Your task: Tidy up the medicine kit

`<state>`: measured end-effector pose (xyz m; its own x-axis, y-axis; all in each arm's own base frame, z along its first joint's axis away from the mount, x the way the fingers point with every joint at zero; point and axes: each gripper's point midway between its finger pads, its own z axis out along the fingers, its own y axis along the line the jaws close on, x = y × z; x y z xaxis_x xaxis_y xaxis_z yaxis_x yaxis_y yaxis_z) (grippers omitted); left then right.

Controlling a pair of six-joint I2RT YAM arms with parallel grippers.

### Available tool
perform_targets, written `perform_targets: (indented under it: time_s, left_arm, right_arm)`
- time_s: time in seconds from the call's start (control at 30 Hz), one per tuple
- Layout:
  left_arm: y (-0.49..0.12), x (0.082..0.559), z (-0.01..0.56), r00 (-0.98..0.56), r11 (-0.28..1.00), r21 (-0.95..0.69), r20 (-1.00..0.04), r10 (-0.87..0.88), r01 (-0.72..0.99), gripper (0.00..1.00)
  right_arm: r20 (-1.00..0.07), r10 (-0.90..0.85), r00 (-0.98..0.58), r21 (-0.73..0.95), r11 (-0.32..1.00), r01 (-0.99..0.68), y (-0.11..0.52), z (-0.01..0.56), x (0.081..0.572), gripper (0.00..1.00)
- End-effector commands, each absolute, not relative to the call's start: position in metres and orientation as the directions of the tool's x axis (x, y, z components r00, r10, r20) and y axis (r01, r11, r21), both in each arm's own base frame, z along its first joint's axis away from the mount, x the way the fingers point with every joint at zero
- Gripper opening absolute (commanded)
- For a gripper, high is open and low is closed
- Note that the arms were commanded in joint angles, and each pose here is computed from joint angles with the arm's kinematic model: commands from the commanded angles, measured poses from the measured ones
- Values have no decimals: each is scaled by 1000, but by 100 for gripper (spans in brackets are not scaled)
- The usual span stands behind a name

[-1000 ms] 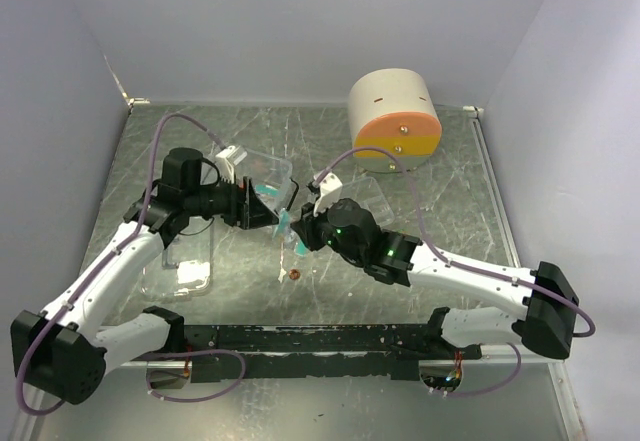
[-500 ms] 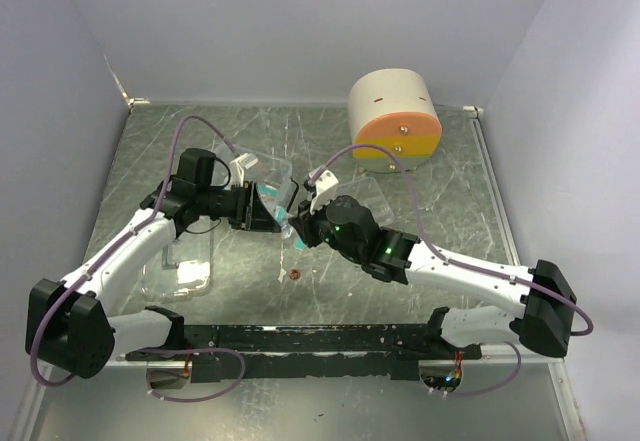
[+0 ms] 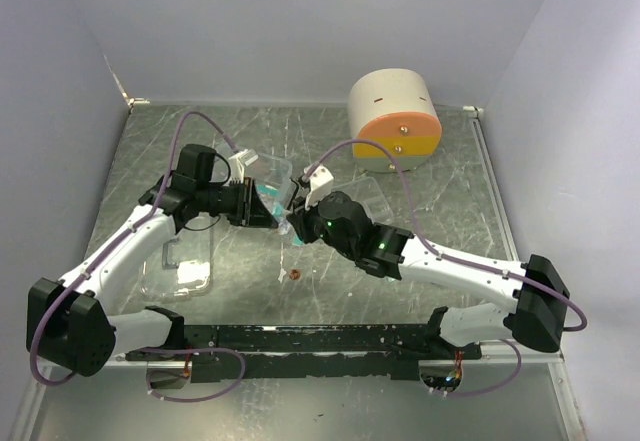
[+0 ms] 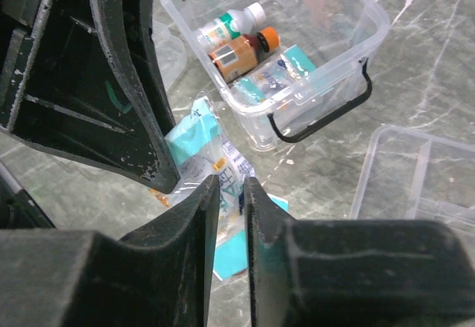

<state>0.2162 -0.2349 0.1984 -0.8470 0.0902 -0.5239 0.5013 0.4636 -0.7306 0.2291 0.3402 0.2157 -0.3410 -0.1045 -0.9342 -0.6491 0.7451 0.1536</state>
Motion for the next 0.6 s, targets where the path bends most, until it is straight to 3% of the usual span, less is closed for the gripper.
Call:
perform_targets:
  time_s: [0.0,0.13,0.2,0.57]
  left_arm:
    - [-227,229,207,-809,531,-664,-584,73,526,18]
    - [-217,244,211,-785,614,-604,-618,43,509,18]
    - [-211,253,214,-771,655,-574,-636,22,492,19]
    - [-165,312,242,-688,881,-351,-725,-41,318,20]
  right_arm:
    - [-935,-81,-345,156,779,-607,336,228,238,27]
    - [-937,-53,-346,174,789,-590,332,236,238,48]
    - [-939,-29,-342,181,803,-567,326,241,240,52]
    - [-946,50,-322,218,830,-514,301,249,237,54]
